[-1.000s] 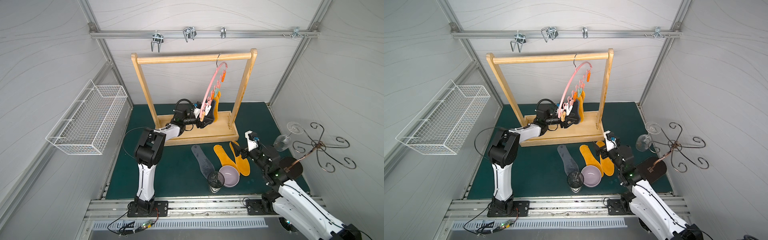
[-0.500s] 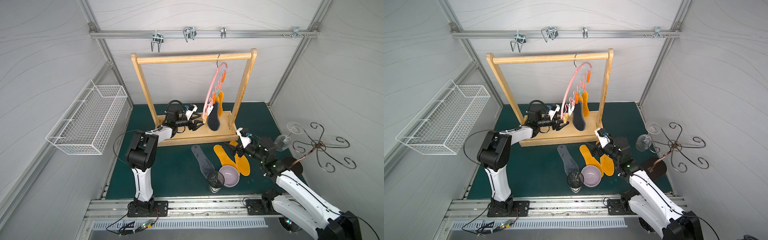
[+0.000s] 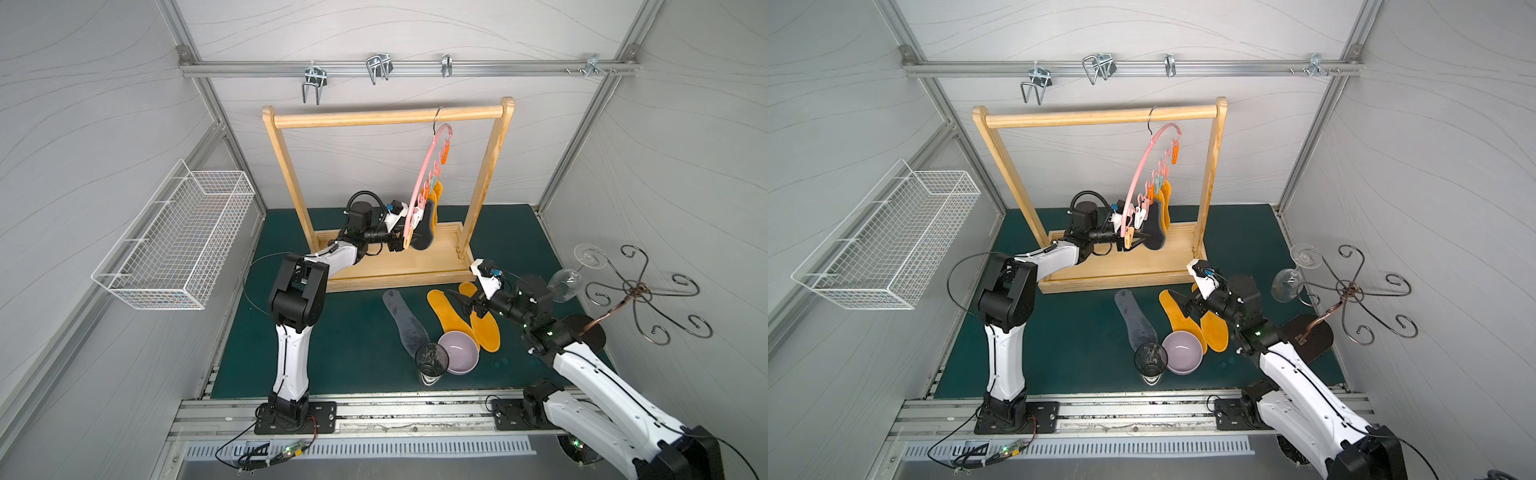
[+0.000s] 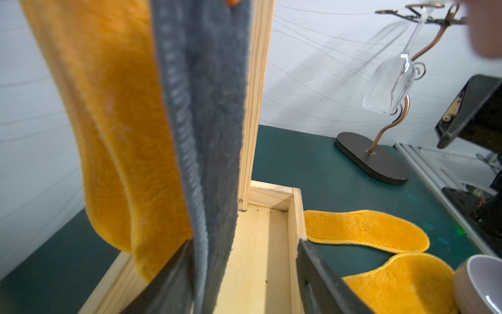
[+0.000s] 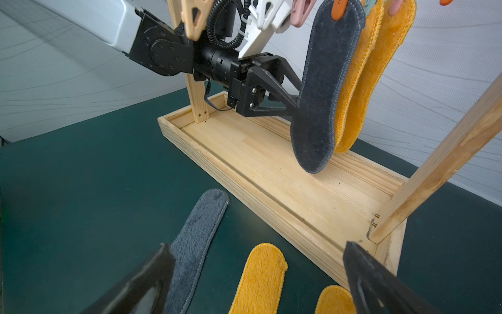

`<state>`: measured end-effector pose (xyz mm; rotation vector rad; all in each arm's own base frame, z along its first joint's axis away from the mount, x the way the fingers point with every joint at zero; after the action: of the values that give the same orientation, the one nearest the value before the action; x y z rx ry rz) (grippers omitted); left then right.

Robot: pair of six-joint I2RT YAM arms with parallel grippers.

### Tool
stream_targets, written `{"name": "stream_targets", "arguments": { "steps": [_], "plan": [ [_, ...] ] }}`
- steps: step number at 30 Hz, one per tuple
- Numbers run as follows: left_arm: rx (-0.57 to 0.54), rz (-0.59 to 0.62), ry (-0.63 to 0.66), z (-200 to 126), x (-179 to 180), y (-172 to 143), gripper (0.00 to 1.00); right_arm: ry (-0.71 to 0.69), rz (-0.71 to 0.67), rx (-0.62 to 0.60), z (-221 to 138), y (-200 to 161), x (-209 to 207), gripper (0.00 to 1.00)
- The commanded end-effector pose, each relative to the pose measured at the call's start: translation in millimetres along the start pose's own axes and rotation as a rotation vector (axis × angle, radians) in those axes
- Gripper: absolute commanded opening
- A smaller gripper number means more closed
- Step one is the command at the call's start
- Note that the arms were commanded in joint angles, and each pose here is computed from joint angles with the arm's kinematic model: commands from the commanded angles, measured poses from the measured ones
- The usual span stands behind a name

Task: Take the shoe insoles off the hanger
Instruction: Remove the insole from the hanger.

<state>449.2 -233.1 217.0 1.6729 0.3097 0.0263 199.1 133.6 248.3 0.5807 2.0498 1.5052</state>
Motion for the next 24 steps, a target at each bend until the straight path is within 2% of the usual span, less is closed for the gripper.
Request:
{"name": "stream_targets", "arguments": {
  "steps": [1,4,7,17,24],
  "plan": [
    [-0.039,0.033,-0.057,4.1,-3.1,10.5,0.48,0.004,-0.027,-0.023,-3.6,8.4,1.0,0.99],
    [-0.043,0.027,-0.093,1.4,-10.8,9.3,0.35,-0.005,-0.032,-0.027,-3.7,7.6,0.6,0.99],
    [-0.04,0.011,-0.135,-0.6,-17.1,10.1,0.29,-0.001,-0.029,-0.024,-2.4,6.2,0.7,0.99],
    [-0.008,0.013,-0.116,12.8,-17.4,15.5,0.35,0.008,-0.021,-0.021,-3.8,4.9,2.4,0.99],
    [0.008,-0.02,-0.144,28.8,-22.4,5.5,0.36,-0.006,-0.02,-0.022,-7.5,5.2,2.9,0.99]
  ]
}}
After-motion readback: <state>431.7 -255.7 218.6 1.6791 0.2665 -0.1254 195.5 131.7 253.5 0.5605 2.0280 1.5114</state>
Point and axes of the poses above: each gripper's point midway between its finger pads, its own z axis out along the fingers, its own x axis along the line the jaws close on, y = z × x, the point moved 9 cm from there along -z, back along the fingers, and after that the axes turned 5 degrees about -z, right-handed, at the moved point
